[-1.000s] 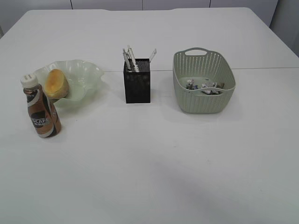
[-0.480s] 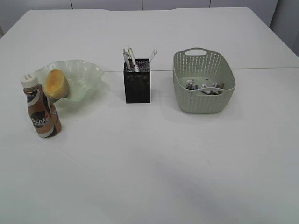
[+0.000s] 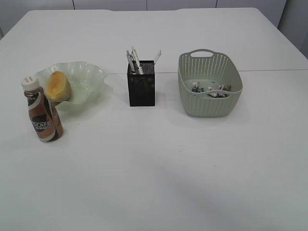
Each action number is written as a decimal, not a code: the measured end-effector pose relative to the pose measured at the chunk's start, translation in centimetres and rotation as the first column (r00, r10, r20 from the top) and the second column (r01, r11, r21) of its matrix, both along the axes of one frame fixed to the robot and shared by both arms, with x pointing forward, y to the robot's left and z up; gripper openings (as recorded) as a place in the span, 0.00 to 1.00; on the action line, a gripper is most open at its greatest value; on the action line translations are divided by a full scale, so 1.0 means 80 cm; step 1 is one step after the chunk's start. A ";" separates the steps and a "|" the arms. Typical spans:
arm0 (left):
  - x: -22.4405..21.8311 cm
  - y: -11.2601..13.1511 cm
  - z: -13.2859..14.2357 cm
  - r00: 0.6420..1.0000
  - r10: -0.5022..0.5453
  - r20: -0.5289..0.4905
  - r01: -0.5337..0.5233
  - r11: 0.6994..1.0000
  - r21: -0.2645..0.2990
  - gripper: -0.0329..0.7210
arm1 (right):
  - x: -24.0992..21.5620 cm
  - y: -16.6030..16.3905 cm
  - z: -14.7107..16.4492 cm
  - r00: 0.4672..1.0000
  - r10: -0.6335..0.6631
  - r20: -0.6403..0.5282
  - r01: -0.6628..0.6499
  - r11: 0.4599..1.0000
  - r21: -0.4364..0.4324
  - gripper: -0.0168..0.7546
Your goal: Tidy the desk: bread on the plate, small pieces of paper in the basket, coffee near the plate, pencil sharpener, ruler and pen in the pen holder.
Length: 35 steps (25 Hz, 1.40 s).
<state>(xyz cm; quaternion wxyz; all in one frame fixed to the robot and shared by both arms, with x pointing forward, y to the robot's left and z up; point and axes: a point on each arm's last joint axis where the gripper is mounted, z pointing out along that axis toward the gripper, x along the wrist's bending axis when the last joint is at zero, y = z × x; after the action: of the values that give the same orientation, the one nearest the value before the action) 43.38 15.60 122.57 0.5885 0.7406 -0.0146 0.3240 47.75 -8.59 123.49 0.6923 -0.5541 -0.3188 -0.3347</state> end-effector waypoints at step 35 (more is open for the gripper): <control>0.001 0.000 -0.001 1.000 -0.001 0.012 0.001 1.000 0.008 0.23 | 0.001 0.000 0.000 1.000 -0.017 0.023 0.017 1.000 0.005 0.17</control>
<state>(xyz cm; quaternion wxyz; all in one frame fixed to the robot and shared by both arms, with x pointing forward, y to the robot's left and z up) 43.45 15.58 122.52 0.5857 0.7410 -0.0198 0.3279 47.87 -8.59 123.52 0.6872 -0.5511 -0.3211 -0.3477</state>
